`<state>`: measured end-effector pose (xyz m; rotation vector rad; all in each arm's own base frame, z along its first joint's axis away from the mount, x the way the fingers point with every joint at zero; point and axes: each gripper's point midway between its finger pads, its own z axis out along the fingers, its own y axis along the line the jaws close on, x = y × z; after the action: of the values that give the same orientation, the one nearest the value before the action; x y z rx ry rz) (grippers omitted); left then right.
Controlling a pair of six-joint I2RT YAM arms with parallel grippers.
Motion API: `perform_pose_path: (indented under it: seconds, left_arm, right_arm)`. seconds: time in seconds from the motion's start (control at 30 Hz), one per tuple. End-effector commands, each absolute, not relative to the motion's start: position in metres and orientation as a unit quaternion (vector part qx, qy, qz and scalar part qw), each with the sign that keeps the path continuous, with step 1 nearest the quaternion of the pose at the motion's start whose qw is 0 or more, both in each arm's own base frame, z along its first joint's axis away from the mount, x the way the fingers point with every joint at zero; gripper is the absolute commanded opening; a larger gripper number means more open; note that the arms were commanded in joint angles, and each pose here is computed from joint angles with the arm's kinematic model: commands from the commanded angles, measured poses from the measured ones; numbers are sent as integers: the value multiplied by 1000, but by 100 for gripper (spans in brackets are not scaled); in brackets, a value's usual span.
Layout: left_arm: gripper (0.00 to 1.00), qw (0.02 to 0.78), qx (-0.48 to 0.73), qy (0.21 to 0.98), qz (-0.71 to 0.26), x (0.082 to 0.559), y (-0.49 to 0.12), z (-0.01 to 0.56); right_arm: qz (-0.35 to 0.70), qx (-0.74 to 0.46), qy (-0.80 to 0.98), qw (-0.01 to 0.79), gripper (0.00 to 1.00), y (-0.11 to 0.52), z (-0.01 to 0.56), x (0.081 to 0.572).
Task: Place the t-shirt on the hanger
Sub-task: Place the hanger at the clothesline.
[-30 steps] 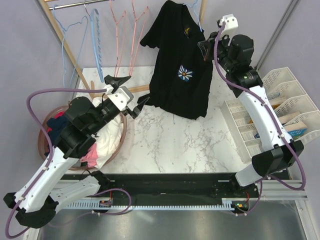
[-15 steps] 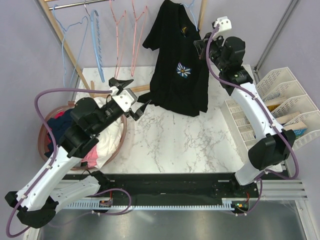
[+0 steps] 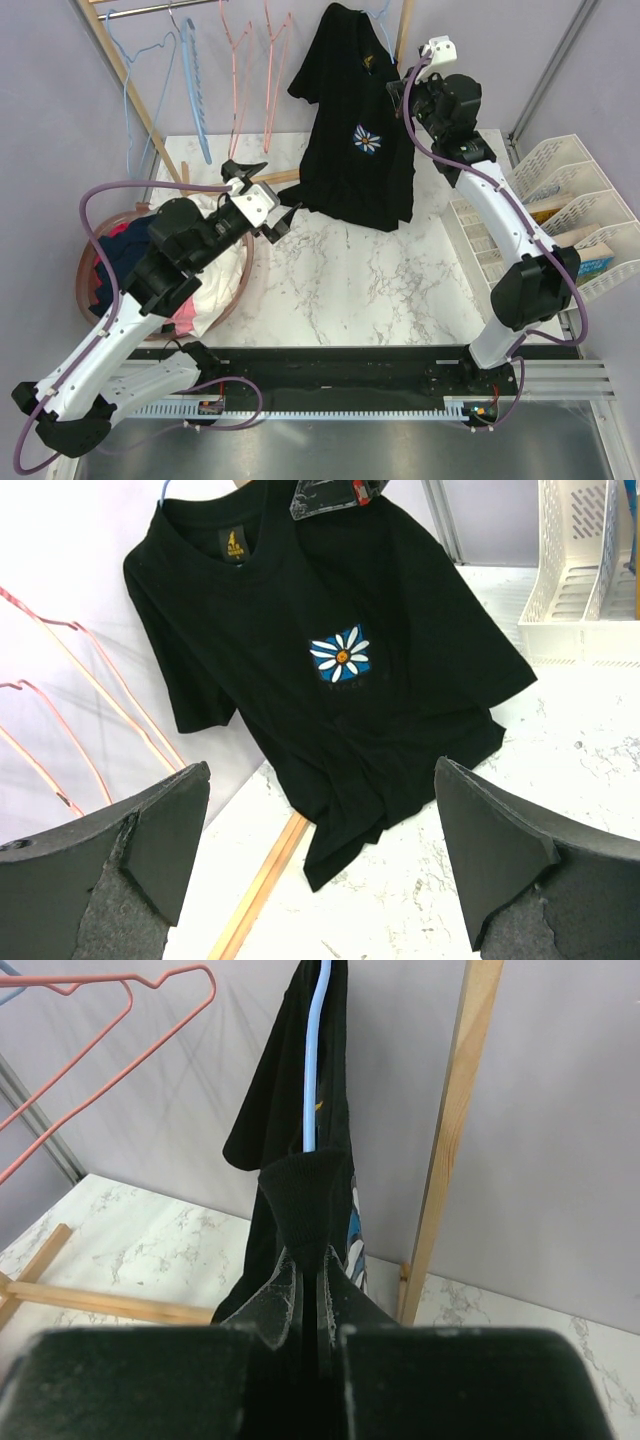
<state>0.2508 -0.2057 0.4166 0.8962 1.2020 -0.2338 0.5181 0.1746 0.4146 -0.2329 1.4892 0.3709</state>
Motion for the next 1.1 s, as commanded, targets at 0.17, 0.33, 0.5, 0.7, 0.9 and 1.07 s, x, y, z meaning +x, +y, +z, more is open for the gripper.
perform_pose_path:
  seconds: [0.17, 0.33, 0.5, 0.7, 0.9, 1.07]
  left_arm:
    - [99, 723, 397, 557, -96, 256, -201, 412]
    - [99, 713, 388, 575, -106, 252, -196, 402]
    - [99, 701, 369, 598, -122, 247, -190, 394]
    - [99, 679, 343, 633, -146, 244, -188, 378]
    - [99, 665, 334, 649, -161, 241, -189, 369]
    - [99, 658, 334, 654, -166, 242, -191, 367]
  right_arm:
    - [164, -109, 640, 742, 64, 168, 442, 506]
    - [162, -144, 659, 720, 88, 167, 438, 476]
    - [130, -201, 659, 713, 98, 154, 449, 426]
    - [100, -263, 704, 653, 98, 140, 409, 378]
    - [162, -375, 746, 526, 94, 181, 324, 335]
    - [130, -445, 782, 417, 91, 223, 226, 339]
